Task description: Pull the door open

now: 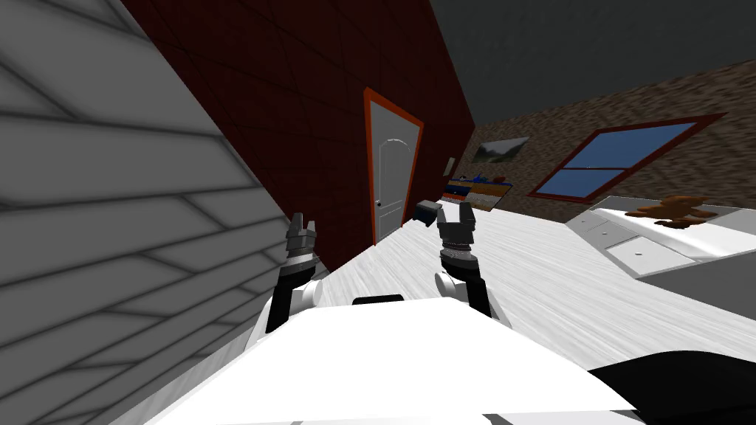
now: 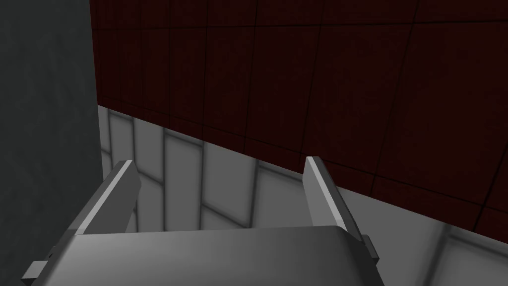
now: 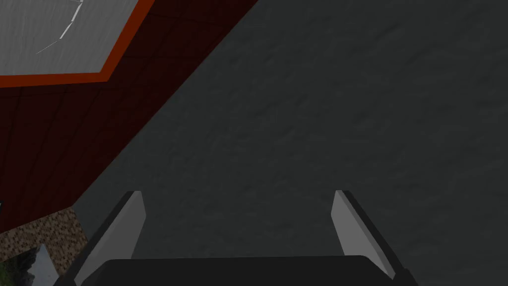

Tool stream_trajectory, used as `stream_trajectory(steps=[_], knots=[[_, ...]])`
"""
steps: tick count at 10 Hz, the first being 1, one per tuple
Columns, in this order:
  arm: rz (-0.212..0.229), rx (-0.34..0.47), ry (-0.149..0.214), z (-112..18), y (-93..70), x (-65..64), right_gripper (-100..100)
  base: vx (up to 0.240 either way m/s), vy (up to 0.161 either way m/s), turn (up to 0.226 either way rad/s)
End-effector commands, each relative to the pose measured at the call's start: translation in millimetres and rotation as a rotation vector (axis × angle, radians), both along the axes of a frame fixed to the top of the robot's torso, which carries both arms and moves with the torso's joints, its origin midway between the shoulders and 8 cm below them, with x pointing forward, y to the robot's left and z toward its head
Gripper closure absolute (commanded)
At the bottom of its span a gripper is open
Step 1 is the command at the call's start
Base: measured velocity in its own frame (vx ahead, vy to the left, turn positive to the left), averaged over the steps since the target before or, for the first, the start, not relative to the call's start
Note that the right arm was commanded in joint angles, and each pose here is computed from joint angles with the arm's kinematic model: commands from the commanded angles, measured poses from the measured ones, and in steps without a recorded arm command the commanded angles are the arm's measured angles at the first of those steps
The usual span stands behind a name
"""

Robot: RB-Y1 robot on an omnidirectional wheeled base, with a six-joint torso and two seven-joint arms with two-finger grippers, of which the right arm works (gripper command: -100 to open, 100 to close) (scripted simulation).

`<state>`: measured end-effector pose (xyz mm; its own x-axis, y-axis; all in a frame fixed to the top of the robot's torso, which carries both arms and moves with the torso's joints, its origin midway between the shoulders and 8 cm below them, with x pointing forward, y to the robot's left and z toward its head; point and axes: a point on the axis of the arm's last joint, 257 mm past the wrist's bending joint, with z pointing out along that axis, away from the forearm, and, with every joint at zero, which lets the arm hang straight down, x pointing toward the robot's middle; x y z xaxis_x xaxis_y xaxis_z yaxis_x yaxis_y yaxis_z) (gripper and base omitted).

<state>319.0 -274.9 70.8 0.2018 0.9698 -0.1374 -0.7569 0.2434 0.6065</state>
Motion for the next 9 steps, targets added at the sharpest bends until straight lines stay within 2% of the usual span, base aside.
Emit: stream_trajectory(steps=[1,4,5,9], knots=[[-0.029,-0.037,0.033,-11.4,1.6,9.8,-100,0.105,-0.005,0.119],[-0.069,-0.09,0.078,-27.4,3.6,22.8,-100,0.158,-0.047,0.101],[-0.093,-0.123,0.106,-37.7,4.8,30.7,-100,0.135,-0.058,0.155],[-0.149,-0.205,0.171,-63.1,7.3,48.8,-100,0.119,-0.041,0.096]])
